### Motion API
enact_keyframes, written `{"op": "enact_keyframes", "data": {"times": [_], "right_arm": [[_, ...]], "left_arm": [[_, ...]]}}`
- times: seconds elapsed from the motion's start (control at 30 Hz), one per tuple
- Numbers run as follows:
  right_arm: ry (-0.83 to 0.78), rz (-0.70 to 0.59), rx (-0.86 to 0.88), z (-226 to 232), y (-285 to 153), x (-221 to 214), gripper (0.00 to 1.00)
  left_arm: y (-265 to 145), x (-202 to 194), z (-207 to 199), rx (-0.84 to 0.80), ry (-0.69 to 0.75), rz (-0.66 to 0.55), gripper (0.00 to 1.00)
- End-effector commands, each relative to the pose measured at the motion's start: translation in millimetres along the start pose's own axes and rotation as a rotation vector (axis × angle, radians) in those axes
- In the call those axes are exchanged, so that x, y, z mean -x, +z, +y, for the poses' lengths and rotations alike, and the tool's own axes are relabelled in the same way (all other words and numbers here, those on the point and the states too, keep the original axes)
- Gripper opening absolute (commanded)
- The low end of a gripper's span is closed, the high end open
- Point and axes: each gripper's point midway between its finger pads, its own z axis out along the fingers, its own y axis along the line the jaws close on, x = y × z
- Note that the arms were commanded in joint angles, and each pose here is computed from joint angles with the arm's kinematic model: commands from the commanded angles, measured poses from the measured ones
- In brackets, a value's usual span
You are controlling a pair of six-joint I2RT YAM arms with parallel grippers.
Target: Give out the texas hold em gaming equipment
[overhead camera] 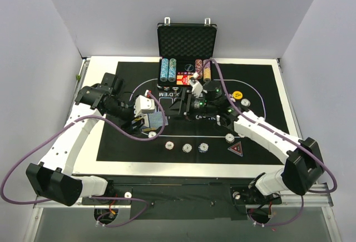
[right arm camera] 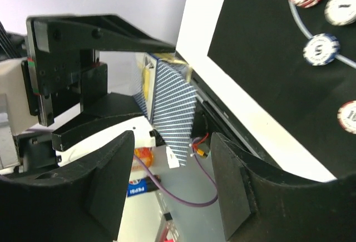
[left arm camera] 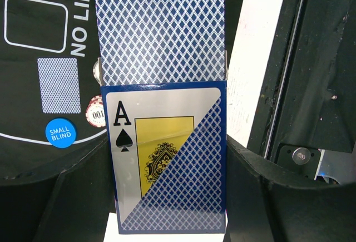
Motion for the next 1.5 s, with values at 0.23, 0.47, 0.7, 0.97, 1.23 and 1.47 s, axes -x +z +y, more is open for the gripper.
{"op": "enact_keyframes", "data": {"times": [0.23, 0.47, 0.7, 0.97, 1.23, 1.47], "right_arm": [[-0.065, 0.085, 0.065, 28.7, 20.8, -18.4, 0.22], [-0.046, 0.056, 0.03, 13.1, 7.8, -10.2, 0.0], [-0.037, 0.002, -0.014, -6.2, -20.8, 5.9, 0.0], [-0.001, -0.102, -0.12, -53.2, -67.0, 34.9, 0.0], [0.075, -0.128, -0.165, -89.3, -76.1, 35.8, 0.0], [0.081, -0.135, -0.134, -76.6, -78.7, 36.8, 0.0]], "left_arm": [[-10.0, 18.0, 2.3, 0.039, 0.05, -0.066, 0.03], [-9.2, 18.5, 2.9, 0.036, 0.049, -0.068, 0.03], [-9.1, 19.2, 3.5, 0.035, 0.051, -0.069, 0.04], [-8.1, 18.3, 2.9, 0.032, 0.049, -0.068, 0.03], [-7.7, 17.9, 1.2, 0.028, 0.049, -0.071, 0.03], [-7.1, 17.5, -0.1, 0.026, 0.051, -0.076, 0.04]]}}
